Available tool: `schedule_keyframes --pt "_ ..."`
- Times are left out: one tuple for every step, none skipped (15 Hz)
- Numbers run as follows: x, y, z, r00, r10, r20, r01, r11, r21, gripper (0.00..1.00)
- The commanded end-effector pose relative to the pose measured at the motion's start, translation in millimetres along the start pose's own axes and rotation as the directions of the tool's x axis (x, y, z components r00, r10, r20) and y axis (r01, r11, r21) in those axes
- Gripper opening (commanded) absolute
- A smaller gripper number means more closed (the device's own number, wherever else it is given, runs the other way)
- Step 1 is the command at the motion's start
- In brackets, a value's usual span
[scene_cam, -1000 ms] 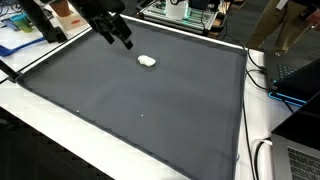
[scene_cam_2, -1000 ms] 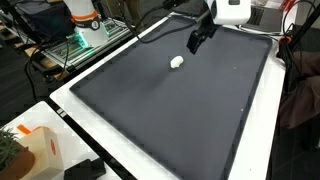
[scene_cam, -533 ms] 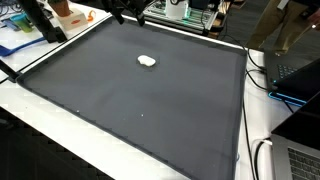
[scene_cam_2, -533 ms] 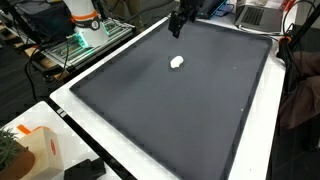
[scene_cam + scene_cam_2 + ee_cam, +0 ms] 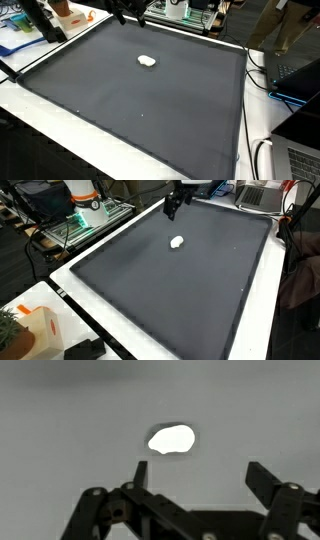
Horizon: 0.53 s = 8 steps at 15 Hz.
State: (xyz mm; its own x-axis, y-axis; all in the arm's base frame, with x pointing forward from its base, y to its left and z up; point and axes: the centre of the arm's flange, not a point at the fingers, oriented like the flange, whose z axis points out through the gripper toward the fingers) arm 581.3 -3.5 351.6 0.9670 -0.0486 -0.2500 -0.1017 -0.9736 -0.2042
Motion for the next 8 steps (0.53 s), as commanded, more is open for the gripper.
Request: schedule_keyframes --pt "-65.8 9.0 16.3 0.995 -0.015 -0.1 0.018 0.999 0.03 1.0" --pt "-76.0 8.5 18.5 0.99 -0.014 -0.138 0.018 0.999 0.032 1.0" --pt "-86.1 6.1 20.3 0.983 -0.012 -0.181 0.02 0.999 0.042 1.0" --pt "-93.8 3.2 21.8 0.976 -0.008 -0.218 0.018 0.999 0.042 1.0" --pt "-103.0 -1.3 23.0 0.966 -0.008 -0.257 0.019 0.999 0.041 1.0" --pt "-111.7 -5.9 24.3 0.958 -0.005 -0.288 0.017 0.999 0.039 1.0" --pt "-121.1 -13.4 25.7 0.943 0.0 -0.332 0.013 0.999 0.034 1.0" --pt "-128.7 -19.8 27.3 0.93 0.0 -0.368 0.009 1.0 0.025 1.0"
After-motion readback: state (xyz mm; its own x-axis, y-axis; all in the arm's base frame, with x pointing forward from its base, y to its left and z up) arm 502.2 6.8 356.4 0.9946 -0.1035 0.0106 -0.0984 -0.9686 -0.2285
